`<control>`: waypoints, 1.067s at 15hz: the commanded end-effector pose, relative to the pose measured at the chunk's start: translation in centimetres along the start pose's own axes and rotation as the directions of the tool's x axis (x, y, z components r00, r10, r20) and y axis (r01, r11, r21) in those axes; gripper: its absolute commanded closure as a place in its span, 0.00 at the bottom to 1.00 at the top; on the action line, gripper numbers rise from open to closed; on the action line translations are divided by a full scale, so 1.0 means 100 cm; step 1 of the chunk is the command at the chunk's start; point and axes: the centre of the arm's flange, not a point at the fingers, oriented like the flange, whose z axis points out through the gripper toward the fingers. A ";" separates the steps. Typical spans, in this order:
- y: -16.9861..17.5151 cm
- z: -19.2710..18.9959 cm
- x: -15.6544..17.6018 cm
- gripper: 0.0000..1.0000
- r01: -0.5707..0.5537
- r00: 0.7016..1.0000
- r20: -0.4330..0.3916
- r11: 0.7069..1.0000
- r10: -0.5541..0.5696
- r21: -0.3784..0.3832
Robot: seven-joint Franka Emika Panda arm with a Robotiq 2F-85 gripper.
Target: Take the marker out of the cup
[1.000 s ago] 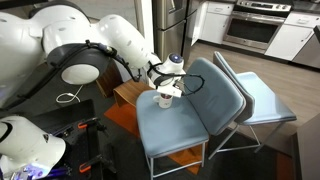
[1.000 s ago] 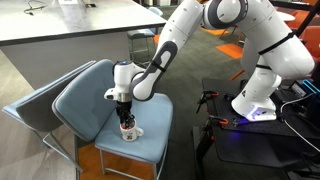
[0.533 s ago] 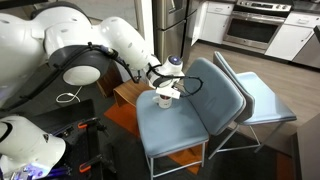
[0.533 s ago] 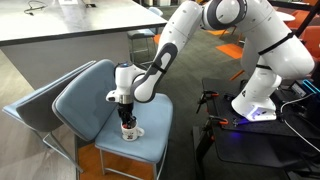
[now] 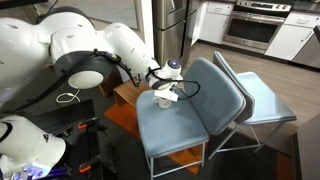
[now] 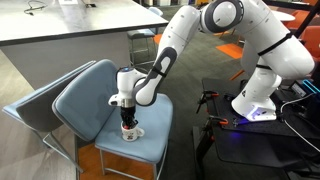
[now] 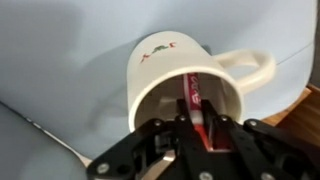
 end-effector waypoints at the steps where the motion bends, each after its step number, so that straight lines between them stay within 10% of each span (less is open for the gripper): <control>1: -0.008 -0.007 0.001 0.95 0.000 1.000 -0.011 1.000 0.000 -0.006; 16: -0.050 -0.140 -0.007 0.95 -0.172 0.977 0.116 0.981 0.181 -0.085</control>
